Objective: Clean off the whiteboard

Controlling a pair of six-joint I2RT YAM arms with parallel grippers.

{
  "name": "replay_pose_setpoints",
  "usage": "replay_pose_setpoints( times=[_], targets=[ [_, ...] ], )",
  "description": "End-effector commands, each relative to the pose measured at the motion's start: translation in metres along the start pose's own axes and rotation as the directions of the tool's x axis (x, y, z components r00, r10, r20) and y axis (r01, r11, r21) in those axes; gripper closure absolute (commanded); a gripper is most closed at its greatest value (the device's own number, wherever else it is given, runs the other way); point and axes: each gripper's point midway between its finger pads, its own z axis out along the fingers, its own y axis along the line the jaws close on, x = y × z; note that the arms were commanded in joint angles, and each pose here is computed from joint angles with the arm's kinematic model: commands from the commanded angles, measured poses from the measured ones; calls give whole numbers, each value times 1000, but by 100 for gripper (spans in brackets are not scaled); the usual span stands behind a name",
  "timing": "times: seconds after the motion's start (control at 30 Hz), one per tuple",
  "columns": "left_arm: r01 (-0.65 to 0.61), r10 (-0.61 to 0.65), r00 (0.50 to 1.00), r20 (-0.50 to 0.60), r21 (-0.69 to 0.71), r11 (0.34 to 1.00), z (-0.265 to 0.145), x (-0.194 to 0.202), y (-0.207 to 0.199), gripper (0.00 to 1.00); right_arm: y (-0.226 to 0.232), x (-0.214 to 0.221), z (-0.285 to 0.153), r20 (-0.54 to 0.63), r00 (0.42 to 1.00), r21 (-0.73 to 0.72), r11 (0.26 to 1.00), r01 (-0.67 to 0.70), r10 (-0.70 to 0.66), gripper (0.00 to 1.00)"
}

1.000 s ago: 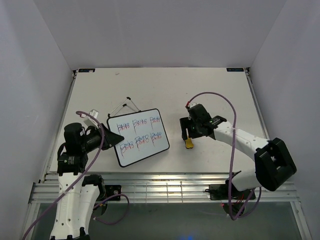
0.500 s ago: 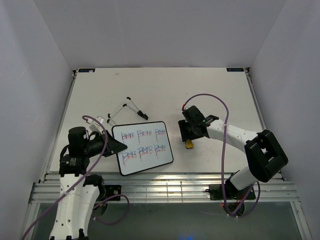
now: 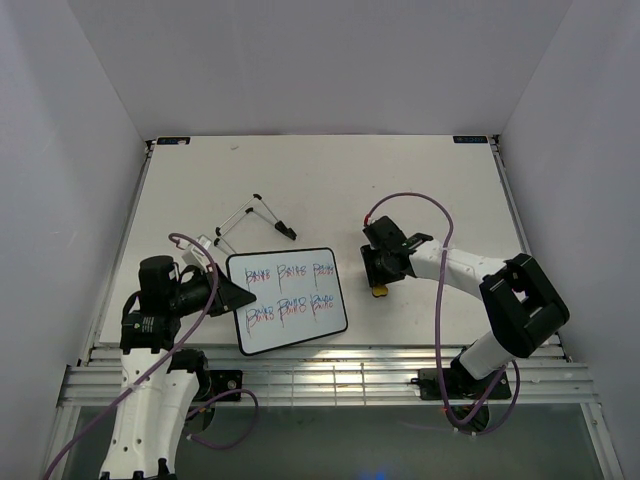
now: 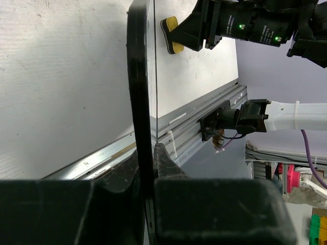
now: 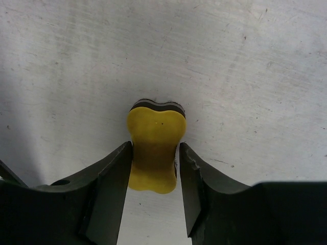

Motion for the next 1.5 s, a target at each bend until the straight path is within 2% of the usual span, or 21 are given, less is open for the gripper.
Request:
replay_pose_setpoints(
  times=[0.0, 0.27, 0.3, 0.47, 0.67, 0.73, 0.77, 0.83, 0.87, 0.9, 1.0, 1.1, 1.17, 1.27, 1.4, 1.47],
  targets=[
    [-66, 65, 998, 15, 82, 994, -3, -5, -17, 100, 2, -4, 2, 24, 1000, 2, 1000, 5, -5, 52],
    [-66, 65, 998, 17, 75, 995, -2, -6, -15, 100, 2, 0, 7, 6, 1000, -3, 1000, 9, -9, 55],
    [-67, 66, 998, 18, 74, 995, -2, -6, -15, 100, 3, 0, 7, 5, 1000, -6, 1000, 10, -10, 58],
    [-59, 58, 998, 23, 58, 997, -1, -10, -13, 100, 4, -3, 1, 24, 1000, -15, 1000, 14, -14, 64],
    [-46, 44, 999, 20, 101, 994, 7, -21, -17, 100, 3, -23, -35, 126, 992, -32, 999, -1, 5, 66],
    [-50, 48, 999, 17, 129, 990, 10, -25, -20, 100, 10, -37, -57, 190, 982, -77, 997, 21, -6, 67],
    [-48, 47, 999, 11, 142, 989, 11, -26, -20, 100, 23, -43, -66, 221, 975, -147, 988, 50, -17, 69],
    [-59, 60, 998, 1, 182, 982, 14, -28, -24, 100, 42, -55, -88, 309, 949, -249, 956, 151, -70, 70],
    [-60, 62, 998, -2, 189, 980, 15, -28, -23, 100, 68, -60, -105, 362, 928, -370, 900, 230, -89, 70],
    [-72, 73, 997, 2, 207, 976, 16, -30, -26, 100, 79, -62, -112, 393, 913, -405, 869, 283, -114, 70],
    [-92, 97, 995, -7, 256, 962, 16, -30, -31, 100, 124, -66, -138, 488, 853, -472, 767, 434, -183, 71],
    [-104, 110, 994, -9, 265, 959, 17, -33, -32, 100, 168, -71, -156, 573, 770, -435, 691, 577, -282, 73],
    [-92, 102, 995, -23, 266, 960, 20, -33, -29, 100, 187, -84, -168, 631, 712, -388, 669, 633, -308, 73],
    [-68, 82, 996, -41, 262, 963, 26, -35, -24, 100, 214, -100, -172, 663, 683, -380, 648, 660, -306, 73],
    [-50, 67, 996, -53, 267, 962, 31, -36, -20, 100, 232, -119, -161, 669, 678, -367, 657, 658, -306, 73],
    [-34, 62, 993, -95, 277, 960, 36, -28, -21, 100, 238, -123, -158, 667, 678, -365, 658, 659, -309, 73]
  ],
)
